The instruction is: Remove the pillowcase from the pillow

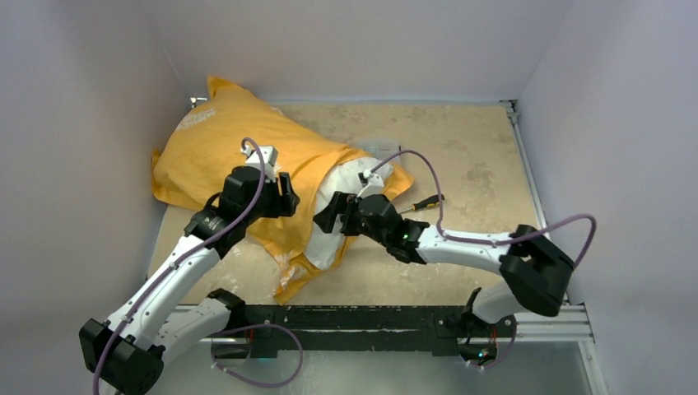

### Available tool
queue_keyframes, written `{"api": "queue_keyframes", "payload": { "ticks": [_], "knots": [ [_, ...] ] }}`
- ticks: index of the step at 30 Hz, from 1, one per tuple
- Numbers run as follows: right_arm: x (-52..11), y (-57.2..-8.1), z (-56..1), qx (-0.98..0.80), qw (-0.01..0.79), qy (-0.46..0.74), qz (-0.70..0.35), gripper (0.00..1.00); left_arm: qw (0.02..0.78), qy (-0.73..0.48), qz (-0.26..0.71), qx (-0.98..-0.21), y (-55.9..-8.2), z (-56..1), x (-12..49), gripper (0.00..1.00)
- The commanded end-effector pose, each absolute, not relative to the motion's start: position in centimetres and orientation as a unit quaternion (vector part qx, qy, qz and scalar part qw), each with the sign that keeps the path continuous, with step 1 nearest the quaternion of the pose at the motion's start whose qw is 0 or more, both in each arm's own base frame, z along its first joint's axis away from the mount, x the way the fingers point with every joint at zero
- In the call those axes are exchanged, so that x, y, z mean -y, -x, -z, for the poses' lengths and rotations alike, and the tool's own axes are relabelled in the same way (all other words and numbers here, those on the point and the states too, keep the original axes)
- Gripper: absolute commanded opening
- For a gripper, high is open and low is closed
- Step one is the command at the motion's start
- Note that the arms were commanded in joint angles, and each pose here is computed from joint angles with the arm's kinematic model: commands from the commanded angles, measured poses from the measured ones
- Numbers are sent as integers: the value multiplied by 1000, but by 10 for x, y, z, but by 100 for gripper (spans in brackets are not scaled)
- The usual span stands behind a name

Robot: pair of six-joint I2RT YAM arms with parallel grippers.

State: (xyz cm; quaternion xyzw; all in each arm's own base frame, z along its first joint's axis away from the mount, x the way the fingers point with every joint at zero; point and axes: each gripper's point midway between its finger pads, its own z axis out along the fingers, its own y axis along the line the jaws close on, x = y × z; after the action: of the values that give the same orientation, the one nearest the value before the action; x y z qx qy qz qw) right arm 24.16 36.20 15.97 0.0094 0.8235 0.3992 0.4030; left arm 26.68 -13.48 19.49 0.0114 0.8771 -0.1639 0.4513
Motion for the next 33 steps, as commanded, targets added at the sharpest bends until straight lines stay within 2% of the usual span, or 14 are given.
{"api": "queue_keyframes", "payload": {
  "ticks": [1,2,3,5,8,9,18,23,24,29,30,33],
  "knots": [
    [-379,-249,-131,-830,378,-22,-409,95,454,-17,193,-870,-269,-202,145,59],
    [-382,-251,-121,-837,369,-21,-403,89,448,-15,196,-872,-268,-199,146,59],
    [-385,-253,-114,-841,365,-18,-400,78,443,-14,198,-874,-266,-195,147,59],
    [-391,-254,-108,-842,361,-9,-399,53,431,-8,205,-879,-263,-187,149,59],
    [-395,-256,-118,-834,372,1,-409,5,415,-5,212,-885,-259,-176,152,59],
    [-395,-257,-121,-832,375,2,-409,0,409,-6,215,-887,-257,-173,153,59],
    [-389,-260,-172,-800,414,-4,-435,0,370,2,219,-903,-247,-143,156,59],
    [-390,-259,-189,-787,423,2,-449,0,359,27,257,-897,-244,-126,167,57],
    [-391,-258,-194,-784,425,4,-453,0,359,42,262,-895,-245,-119,167,54],
    [-376,-259,-220,-771,448,-12,-452,0,378,99,236,-890,-262,-111,157,5],
    [-367,-258,-226,-769,455,-21,-448,0,389,107,226,-886,-267,-117,153,0],
    [-336,-260,-249,-757,485,-56,-434,0,425,121,180,-879,-278,-134,135,0]
  ]
}}
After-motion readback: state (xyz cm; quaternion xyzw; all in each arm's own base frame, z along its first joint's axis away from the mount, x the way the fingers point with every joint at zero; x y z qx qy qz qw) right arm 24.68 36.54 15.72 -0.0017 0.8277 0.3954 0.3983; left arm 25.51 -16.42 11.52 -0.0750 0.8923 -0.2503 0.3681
